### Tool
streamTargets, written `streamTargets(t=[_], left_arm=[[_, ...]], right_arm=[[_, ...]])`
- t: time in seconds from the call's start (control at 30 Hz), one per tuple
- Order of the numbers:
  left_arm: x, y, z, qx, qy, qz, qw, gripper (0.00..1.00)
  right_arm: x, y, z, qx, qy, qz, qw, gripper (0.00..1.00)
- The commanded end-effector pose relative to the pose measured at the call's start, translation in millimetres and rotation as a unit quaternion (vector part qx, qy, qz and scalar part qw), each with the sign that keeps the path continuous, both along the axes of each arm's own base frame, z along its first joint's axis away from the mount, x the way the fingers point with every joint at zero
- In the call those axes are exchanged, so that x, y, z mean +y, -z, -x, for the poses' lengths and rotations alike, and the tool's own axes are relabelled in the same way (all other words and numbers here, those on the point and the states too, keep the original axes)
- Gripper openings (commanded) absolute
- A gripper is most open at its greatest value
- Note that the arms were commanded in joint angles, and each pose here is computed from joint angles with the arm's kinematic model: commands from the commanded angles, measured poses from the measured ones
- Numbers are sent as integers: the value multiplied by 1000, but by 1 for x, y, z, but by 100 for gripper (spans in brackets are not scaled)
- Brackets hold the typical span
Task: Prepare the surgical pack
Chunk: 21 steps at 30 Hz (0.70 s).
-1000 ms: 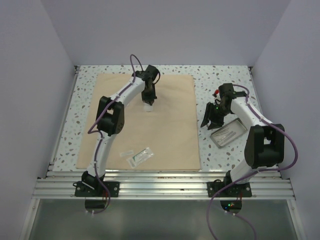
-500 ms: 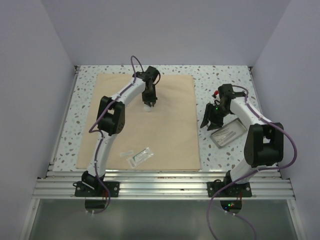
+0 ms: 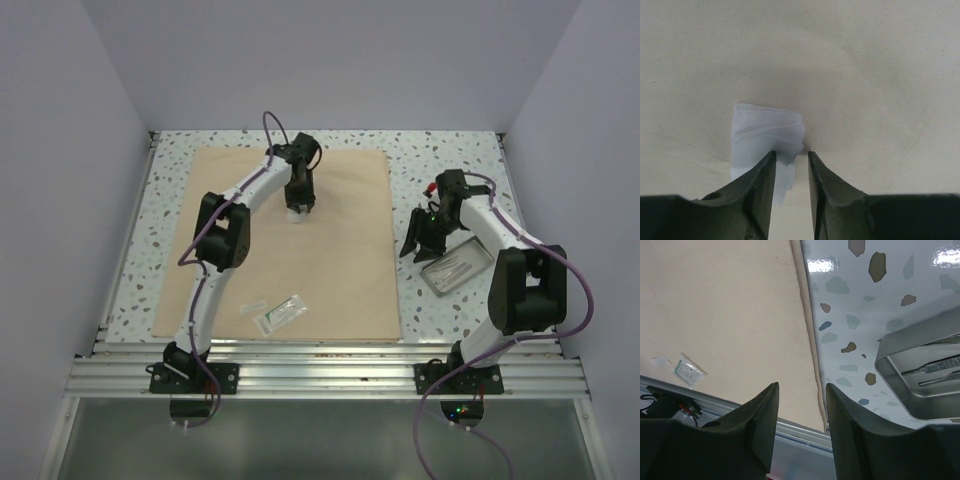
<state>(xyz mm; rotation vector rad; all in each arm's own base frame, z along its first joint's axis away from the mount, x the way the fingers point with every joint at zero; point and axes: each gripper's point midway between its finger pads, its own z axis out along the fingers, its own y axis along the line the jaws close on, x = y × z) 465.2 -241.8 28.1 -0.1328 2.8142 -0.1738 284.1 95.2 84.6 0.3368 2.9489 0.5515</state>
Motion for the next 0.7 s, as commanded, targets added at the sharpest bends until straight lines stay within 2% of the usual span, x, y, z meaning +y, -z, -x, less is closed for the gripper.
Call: streamTargets(t=[0.0, 0.03, 0.07, 0.13, 0.23, 0.43, 0.67], left_arm=[[-5, -34, -11, -56, 12, 7, 998, 39], [-2, -34, -9, -59, 12, 2, 998, 42], [-1, -51, -10, -77, 12, 7, 997, 51], [3, -66, -10, -100, 17, 5, 995, 62], [11, -78, -11, -117, 22, 8, 993, 66], [11, -94, -18, -145, 42, 56, 987, 67], [45, -67, -9, -104, 9, 104, 989, 54]], right_arm=[[5, 1, -2, -5, -11, -12, 1000, 47], [6, 1, -2, -5, -12, -12, 1000, 47], [6, 0, -2, -6, -13, -12, 1000, 47], [6, 0, -2, -5, -14, -11, 1000, 47], [6, -2, -3, -6, -17, -8, 1000, 46], [5, -5, -2, -4, -17, -4, 1000, 47], [4, -9, 1, -1, -16, 2, 1000, 47]])
